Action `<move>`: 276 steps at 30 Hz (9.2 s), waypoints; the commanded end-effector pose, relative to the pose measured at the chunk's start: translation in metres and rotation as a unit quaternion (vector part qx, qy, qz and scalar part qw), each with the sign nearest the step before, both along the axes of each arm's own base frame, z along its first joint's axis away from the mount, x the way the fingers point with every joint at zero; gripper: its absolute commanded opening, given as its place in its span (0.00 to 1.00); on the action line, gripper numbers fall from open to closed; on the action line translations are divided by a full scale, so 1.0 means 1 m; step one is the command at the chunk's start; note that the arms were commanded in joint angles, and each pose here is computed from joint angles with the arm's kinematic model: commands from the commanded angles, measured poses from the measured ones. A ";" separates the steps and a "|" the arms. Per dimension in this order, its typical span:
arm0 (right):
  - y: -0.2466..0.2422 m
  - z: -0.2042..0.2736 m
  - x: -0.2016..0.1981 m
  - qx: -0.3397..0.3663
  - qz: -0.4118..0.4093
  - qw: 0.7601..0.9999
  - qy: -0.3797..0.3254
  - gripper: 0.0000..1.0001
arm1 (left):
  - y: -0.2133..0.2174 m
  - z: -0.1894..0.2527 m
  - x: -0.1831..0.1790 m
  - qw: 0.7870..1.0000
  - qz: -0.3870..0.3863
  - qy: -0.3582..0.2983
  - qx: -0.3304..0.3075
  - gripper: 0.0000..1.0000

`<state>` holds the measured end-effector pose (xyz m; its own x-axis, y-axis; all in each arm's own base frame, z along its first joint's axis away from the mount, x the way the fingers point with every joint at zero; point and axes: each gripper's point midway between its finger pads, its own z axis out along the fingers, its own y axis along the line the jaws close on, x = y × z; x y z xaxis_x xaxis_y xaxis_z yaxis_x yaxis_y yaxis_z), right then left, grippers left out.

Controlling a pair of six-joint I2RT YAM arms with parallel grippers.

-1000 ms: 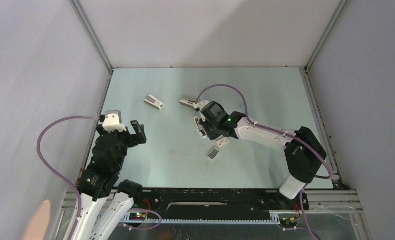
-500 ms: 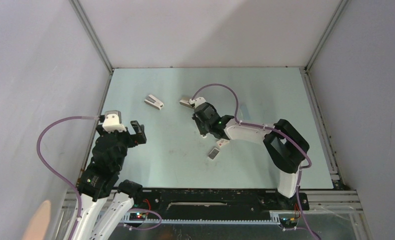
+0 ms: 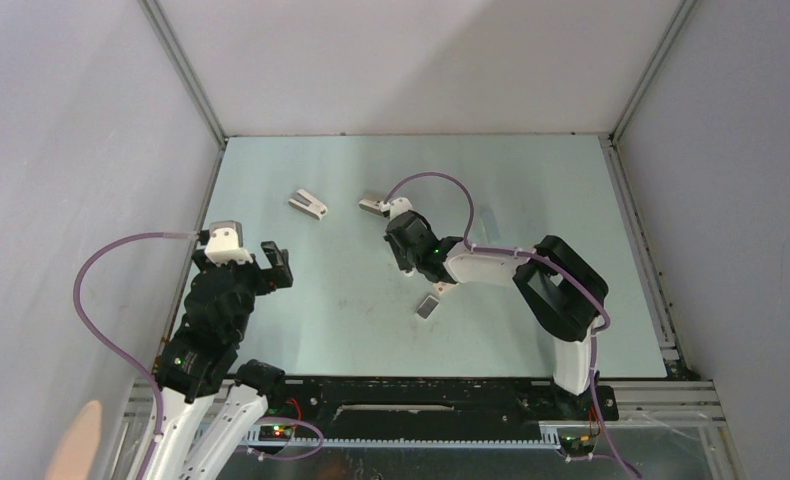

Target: Load the staples into the stapler

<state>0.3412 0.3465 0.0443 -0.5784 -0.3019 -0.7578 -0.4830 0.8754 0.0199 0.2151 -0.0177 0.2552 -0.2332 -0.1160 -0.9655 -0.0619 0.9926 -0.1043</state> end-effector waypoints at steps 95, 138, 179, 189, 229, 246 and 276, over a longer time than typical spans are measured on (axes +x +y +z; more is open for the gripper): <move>-0.010 -0.008 -0.018 0.013 0.045 0.999 0.007 0.40 | 0.001 -0.004 0.008 1.000 0.006 0.006 0.005 0.98; 0.017 -0.032 -0.114 0.005 0.186 0.983 -0.009 0.12 | -0.180 -0.143 0.099 0.876 -0.180 0.177 -0.411 0.56; -0.008 0.037 -0.137 0.051 0.155 0.987 -0.010 0.45 | -0.182 -0.127 0.047 0.918 -0.200 0.183 -0.290 0.59; -0.001 0.080 -0.122 0.021 0.140 0.990 -0.005 0.44 | -0.091 -0.051 0.029 0.979 -0.083 0.079 -0.167 0.88; 0.006 0.028 -0.103 -0.093 0.184 0.969 0.133 0.37 | 0.010 0.020 -0.012 0.998 0.013 -0.059 -0.008 1.00; 0.013 0.043 -0.087 -0.196 0.276 0.928 0.155 0.43 | 0.008 0.019 -0.012 0.998 0.008 -0.060 -0.012 1.00; 0.006 -0.040 -0.100 -0.216 0.250 0.922 0.199 0.14 | 0.007 0.017 -0.011 0.998 0.003 -0.056 -0.013 1.00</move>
